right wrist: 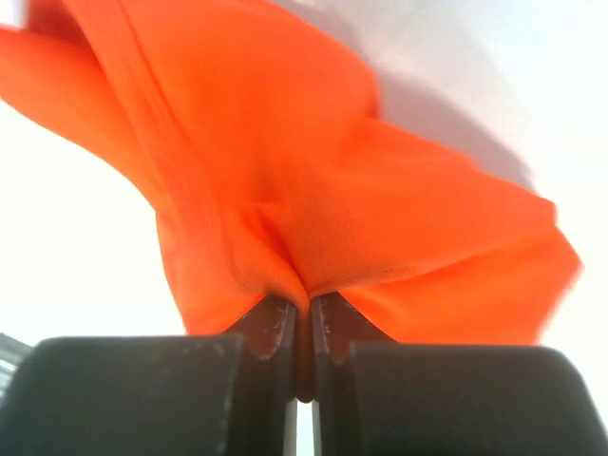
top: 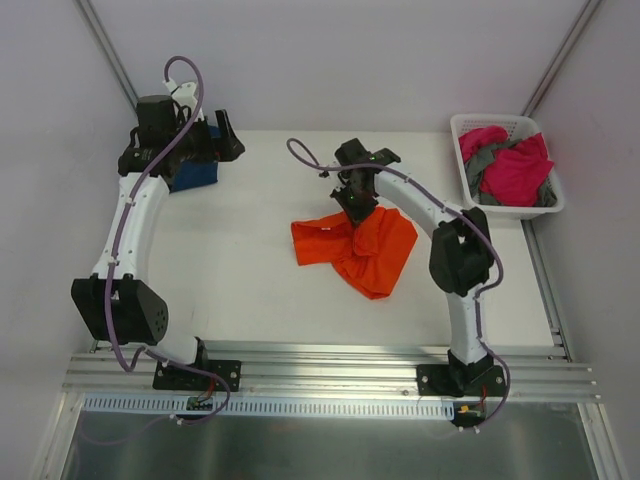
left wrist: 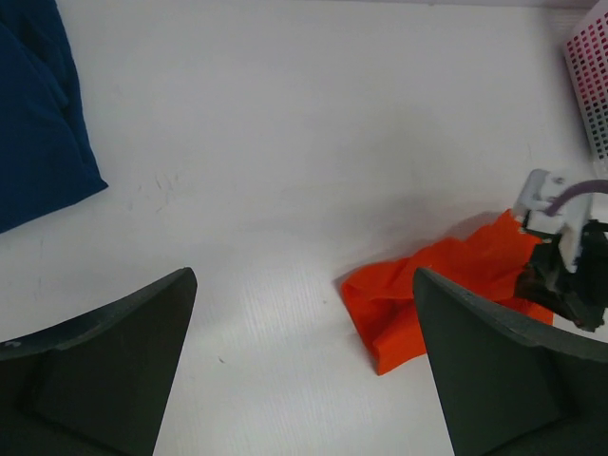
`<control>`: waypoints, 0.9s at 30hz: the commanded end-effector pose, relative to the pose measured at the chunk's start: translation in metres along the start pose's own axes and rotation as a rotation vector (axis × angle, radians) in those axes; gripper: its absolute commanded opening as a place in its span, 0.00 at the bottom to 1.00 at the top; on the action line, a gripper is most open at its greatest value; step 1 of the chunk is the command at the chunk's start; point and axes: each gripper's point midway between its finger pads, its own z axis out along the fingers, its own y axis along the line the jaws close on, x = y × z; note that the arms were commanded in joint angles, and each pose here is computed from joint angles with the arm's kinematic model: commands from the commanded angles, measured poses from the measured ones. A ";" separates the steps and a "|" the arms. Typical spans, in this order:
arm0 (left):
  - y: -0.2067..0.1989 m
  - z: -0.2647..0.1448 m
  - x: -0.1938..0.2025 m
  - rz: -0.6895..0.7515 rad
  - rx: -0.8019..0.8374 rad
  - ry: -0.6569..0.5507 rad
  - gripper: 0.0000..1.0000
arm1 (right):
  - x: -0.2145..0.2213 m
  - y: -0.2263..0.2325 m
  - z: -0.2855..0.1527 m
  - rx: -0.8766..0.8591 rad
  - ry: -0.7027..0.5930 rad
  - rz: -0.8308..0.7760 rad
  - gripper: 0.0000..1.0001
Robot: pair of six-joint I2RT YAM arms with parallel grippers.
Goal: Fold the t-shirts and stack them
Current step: Flatten the tshirt out
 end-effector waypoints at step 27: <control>-0.028 0.021 -0.023 0.033 0.152 -0.024 0.99 | -0.062 -0.041 -0.223 0.338 -0.537 -0.146 0.01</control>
